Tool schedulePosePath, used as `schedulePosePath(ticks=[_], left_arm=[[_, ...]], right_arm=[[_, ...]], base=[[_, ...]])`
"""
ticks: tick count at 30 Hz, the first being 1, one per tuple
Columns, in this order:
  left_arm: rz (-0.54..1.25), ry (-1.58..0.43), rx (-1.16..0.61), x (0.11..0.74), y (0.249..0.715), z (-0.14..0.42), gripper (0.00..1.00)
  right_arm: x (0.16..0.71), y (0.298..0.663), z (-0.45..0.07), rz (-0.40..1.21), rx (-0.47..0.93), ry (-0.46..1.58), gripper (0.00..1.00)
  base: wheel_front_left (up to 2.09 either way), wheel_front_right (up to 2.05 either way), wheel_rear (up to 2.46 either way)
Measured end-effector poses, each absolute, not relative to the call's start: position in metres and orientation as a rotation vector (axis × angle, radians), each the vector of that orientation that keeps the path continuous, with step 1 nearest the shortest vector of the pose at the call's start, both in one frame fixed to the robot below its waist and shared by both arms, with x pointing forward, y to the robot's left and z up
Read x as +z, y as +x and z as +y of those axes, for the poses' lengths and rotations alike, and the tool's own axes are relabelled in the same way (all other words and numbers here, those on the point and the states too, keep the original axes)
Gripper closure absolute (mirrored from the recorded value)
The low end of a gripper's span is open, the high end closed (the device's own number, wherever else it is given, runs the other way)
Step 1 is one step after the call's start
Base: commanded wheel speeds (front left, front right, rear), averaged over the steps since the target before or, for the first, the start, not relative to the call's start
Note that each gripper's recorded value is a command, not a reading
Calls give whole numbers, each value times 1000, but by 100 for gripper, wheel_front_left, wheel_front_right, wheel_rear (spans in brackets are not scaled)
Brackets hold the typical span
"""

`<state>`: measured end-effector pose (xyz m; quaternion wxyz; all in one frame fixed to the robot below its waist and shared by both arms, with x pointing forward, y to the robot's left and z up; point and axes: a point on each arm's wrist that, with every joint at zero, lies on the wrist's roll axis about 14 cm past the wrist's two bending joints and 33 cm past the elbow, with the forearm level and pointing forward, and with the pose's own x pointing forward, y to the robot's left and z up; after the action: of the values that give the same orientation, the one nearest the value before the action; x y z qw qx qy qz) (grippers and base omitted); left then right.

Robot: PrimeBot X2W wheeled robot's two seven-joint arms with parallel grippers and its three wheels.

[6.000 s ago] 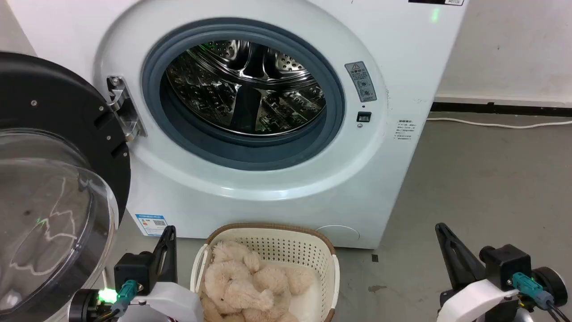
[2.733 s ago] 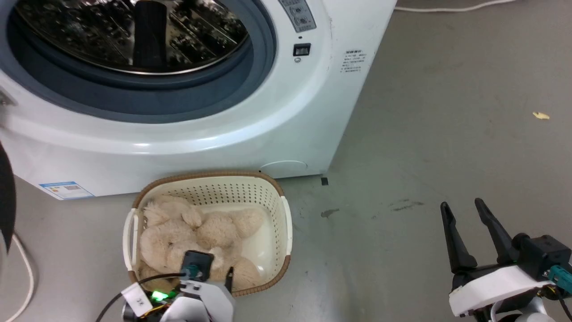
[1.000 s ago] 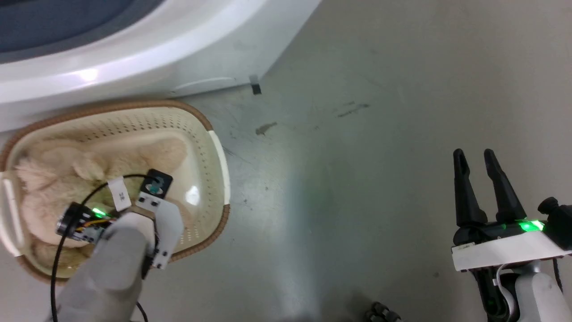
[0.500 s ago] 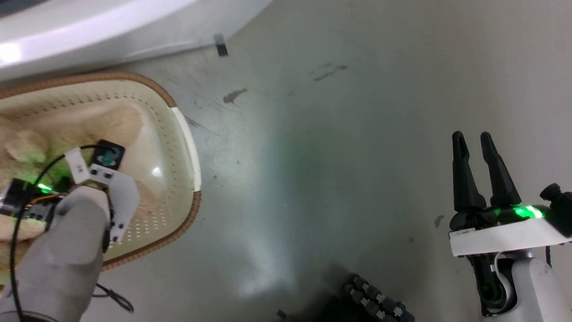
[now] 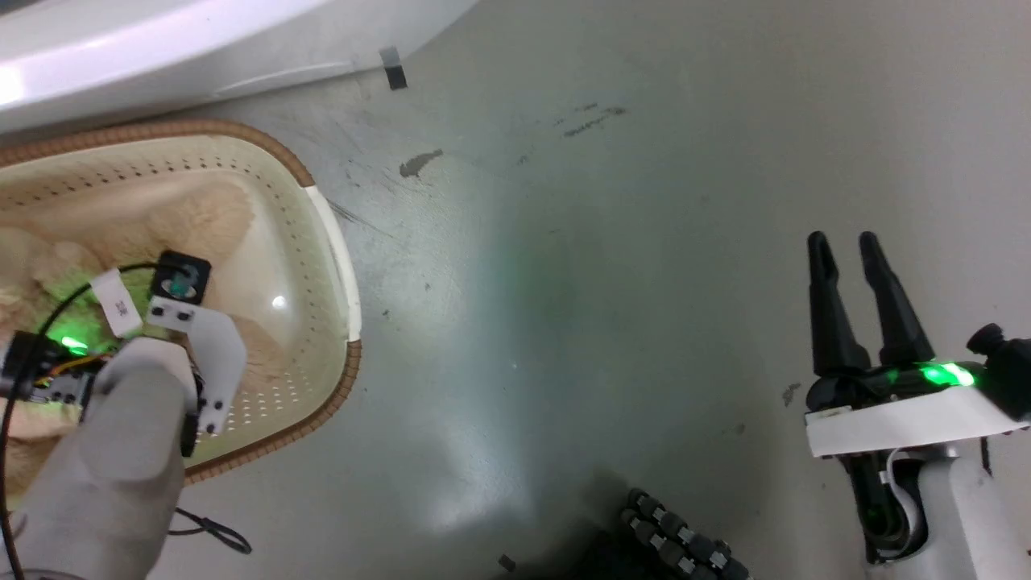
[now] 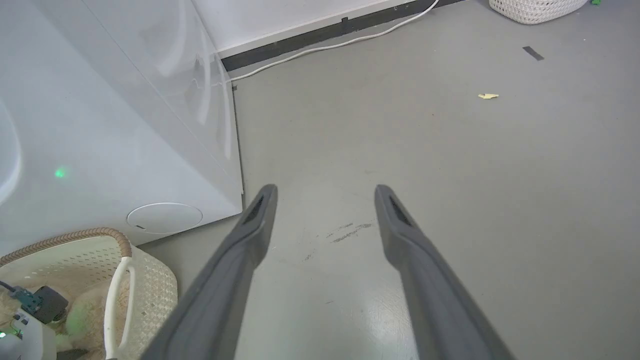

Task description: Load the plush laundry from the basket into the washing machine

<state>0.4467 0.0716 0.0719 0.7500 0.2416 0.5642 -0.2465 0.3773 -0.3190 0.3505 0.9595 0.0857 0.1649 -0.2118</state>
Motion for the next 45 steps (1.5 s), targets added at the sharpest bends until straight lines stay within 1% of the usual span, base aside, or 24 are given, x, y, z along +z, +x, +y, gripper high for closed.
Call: schedulePosePath(ticks=[5, 10, 15, 25, 28, 36, 42, 45], left_arm=[[1157, 476, -533, 91, 448, 66, 100], [970, 375, -535, 131, 458, 45, 100], [855, 270, -461, 173, 451, 46, 100], [591, 187, -410, 277, 431, 49, 100], [479, 164, -398, 317, 426, 50, 100], [209, 105, -311, 410, 399, 72, 100], [-9, 107, -246, 481, 393, 93, 100], [-79, 121, -236, 502, 392, 99, 100]], right_arm=[[366, 382, -322, 287, -424, 157, 0], [388, 383, -320, 232, -401, 141, 0], [408, 367, -317, 200, -385, 118, 0], [448, 340, -289, 106, -299, 106, 0], [458, 333, -281, 72, -276, 110, 0], [481, 320, -256, -7, -196, 122, 0], [495, 318, -242, -57, -147, 140, 0], [495, 317, -238, -58, -136, 154, 0]], base=[[0, 0, 0], [0, 0, 0], [0, 0, 0], [0, 0, 0], [0, 0, 0], [0, 0, 0], [0, 0, 0], [0, 0, 0]])
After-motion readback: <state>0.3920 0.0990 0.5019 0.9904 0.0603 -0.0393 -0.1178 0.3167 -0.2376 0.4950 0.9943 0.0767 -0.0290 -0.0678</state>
